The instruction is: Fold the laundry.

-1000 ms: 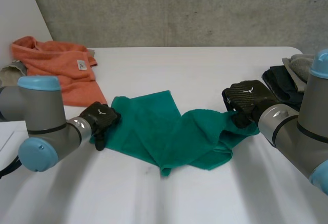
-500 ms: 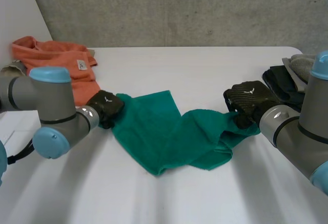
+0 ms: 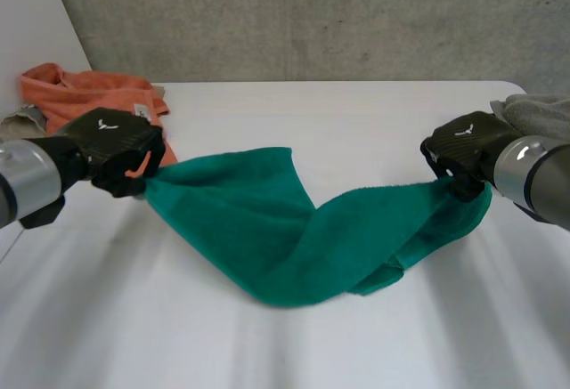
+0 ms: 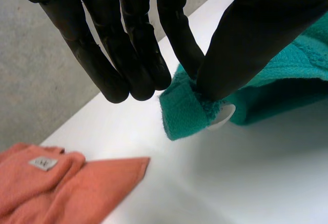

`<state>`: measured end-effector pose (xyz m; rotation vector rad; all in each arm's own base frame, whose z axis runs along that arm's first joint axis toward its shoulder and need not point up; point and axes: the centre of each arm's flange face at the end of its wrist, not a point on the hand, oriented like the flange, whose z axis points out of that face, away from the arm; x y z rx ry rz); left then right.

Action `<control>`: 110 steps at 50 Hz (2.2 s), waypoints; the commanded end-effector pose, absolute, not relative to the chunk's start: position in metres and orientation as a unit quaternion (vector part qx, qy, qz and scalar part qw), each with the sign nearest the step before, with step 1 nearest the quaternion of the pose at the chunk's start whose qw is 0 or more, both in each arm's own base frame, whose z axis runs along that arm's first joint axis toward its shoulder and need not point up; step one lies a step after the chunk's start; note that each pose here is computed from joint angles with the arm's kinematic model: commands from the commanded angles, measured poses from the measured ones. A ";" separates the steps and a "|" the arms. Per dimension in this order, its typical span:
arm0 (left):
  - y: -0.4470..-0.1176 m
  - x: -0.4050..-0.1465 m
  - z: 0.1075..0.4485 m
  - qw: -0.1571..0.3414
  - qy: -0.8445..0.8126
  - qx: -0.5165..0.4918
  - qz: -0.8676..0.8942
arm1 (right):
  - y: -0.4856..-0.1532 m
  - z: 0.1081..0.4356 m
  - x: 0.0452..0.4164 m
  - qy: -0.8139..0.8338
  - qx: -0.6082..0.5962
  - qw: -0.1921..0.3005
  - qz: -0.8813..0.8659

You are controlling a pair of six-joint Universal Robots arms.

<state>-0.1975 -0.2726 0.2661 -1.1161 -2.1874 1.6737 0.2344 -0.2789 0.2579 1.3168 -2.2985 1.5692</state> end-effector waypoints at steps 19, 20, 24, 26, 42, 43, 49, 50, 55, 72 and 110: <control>-0.298 -0.193 0.222 0.104 -0.790 -0.354 0.489 | -0.376 0.193 0.351 -0.561 0.351 -0.011 0.750; -0.298 -0.192 0.224 0.104 -0.790 -0.352 0.491 | -0.375 0.188 0.353 -0.569 0.359 -0.009 0.740; -0.295 -0.192 0.232 0.109 -0.787 -0.344 0.500 | -0.370 0.183 0.334 -0.634 0.366 0.014 0.681; -0.293 -0.192 0.235 0.112 -0.786 -0.341 0.503 | -0.367 0.190 0.324 -0.656 0.359 0.018 0.664; -0.262 -0.201 0.299 0.147 -0.742 -0.307 0.578 | -0.265 0.174 0.304 -0.752 0.407 -0.126 0.504; -0.260 -0.201 0.302 0.149 -0.739 -0.306 0.582 | -0.265 0.169 0.306 -0.752 0.409 -0.128 0.502; -0.240 -0.206 0.326 0.162 -0.717 -0.298 0.610 | -0.268 0.135 0.332 -0.752 0.382 -0.133 0.521; -0.237 -0.207 0.328 0.162 -0.715 -0.298 0.612 | -0.269 0.129 0.338 -0.751 0.372 -0.136 0.529; -0.238 -0.205 0.329 0.158 -0.714 -0.294 0.615 | -0.287 0.127 0.340 -0.747 0.325 -0.085 0.574; -0.258 -0.212 0.222 0.161 -0.800 -0.315 0.485 | -0.266 0.179 0.317 -0.742 0.356 -0.102 0.558; -0.223 -0.300 0.168 0.088 -0.805 -0.286 0.513 | -0.122 0.308 0.355 -0.701 0.322 -0.230 0.594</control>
